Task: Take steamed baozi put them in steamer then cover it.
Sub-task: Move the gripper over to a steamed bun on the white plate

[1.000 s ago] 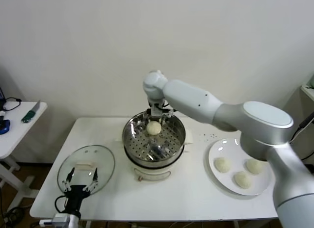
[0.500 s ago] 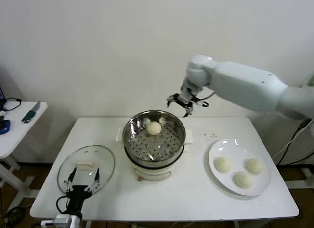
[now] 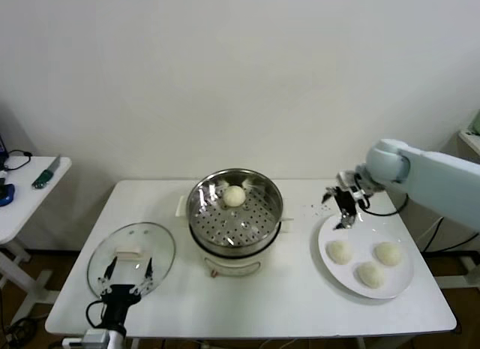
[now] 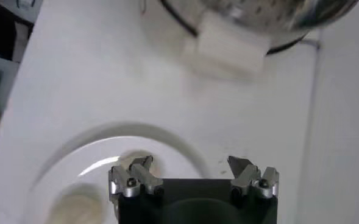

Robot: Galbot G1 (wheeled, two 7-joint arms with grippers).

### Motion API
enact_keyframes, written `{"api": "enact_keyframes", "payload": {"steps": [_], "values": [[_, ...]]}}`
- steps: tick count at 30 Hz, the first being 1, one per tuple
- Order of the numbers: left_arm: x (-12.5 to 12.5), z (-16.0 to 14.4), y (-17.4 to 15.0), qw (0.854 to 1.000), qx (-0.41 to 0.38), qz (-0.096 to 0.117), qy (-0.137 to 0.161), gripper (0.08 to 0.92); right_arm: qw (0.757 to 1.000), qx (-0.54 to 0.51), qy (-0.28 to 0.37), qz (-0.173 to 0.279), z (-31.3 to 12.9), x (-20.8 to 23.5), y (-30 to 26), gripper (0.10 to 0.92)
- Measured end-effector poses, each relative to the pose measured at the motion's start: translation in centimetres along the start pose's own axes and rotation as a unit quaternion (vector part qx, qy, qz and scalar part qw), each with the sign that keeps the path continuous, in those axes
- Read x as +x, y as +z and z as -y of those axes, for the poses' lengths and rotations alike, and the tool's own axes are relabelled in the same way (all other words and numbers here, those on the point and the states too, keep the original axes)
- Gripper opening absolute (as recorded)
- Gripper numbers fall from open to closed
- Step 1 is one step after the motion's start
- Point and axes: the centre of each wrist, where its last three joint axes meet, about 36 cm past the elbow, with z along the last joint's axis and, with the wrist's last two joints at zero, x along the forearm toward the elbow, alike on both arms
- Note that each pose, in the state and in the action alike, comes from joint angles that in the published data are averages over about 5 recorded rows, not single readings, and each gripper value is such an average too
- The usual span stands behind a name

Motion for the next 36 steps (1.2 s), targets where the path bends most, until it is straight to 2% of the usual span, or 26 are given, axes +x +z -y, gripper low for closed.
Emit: {"api": "enact_keyframes", "payload": {"steps": [11, 28, 36], "values": [[0.0, 0.0, 0.5, 1.000, 0.000, -0.007, -0.004, 0.823, 0.998, -0.060, -0.032, -0.019, -1.4, -5.1, 3.6, 0.823], [-0.1, -0.1, 0.9, 1.000, 0.000, -0.012, -0.008, 0.823, 0.996, -0.073, -0.046, -0.024, -0.4, -9.5, 2.8, 0.818], [-0.2, 0.0, 0.9, 1.000, 0.002, -0.013, -0.009, 0.823, 0.996, -0.074, -0.047, -0.020, -0.2, -9.9, 2.7, 0.725]]}}
